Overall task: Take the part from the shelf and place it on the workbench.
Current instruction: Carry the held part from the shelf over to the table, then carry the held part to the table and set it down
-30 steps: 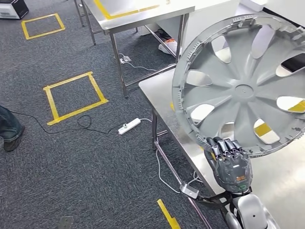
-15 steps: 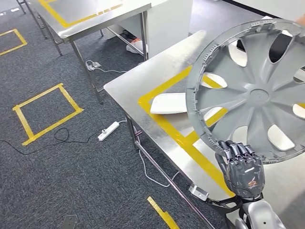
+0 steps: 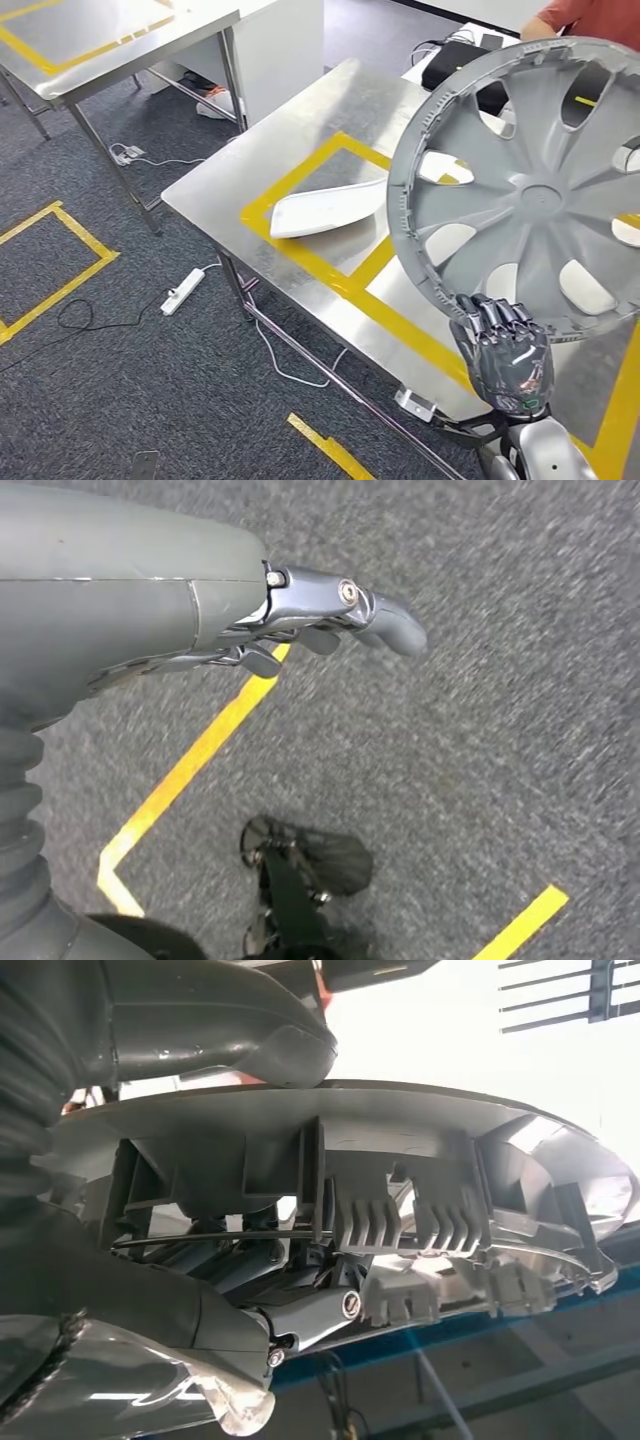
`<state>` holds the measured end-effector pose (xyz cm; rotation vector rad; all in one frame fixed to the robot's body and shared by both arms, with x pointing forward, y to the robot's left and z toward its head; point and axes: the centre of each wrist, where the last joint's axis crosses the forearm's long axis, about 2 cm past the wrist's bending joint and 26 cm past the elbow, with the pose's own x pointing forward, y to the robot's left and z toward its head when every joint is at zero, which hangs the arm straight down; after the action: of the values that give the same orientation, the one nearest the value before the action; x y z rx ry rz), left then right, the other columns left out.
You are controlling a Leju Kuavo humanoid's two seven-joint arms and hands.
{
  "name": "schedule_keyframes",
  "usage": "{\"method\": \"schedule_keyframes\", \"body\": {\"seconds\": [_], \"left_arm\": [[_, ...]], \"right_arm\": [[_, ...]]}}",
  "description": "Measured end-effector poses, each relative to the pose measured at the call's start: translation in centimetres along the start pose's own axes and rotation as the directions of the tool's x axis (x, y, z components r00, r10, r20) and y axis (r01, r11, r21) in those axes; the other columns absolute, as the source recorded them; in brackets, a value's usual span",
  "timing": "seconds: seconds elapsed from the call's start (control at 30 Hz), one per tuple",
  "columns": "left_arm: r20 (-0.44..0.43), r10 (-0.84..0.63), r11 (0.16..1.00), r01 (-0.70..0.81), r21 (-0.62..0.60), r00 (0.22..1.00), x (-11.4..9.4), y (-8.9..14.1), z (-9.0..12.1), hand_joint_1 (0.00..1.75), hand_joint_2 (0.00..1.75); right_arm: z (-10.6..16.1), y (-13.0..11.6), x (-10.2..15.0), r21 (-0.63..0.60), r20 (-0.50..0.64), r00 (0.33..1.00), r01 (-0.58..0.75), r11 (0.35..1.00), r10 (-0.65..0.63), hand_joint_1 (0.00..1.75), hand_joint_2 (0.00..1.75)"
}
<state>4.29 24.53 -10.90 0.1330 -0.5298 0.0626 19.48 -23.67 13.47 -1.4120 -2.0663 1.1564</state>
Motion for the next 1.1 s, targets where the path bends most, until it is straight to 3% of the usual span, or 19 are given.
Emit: {"method": "schedule_keyframes", "body": {"seconds": [1.1], "left_arm": [[-0.006,0.002,1.0,-0.002,-0.004,1.0,0.2,-0.1,-0.1,0.0,1.75]], "right_arm": [[-1.2,0.0,-1.1,0.005,0.03,0.999,-0.033,0.999,0.033,1.75,1.75]]}}
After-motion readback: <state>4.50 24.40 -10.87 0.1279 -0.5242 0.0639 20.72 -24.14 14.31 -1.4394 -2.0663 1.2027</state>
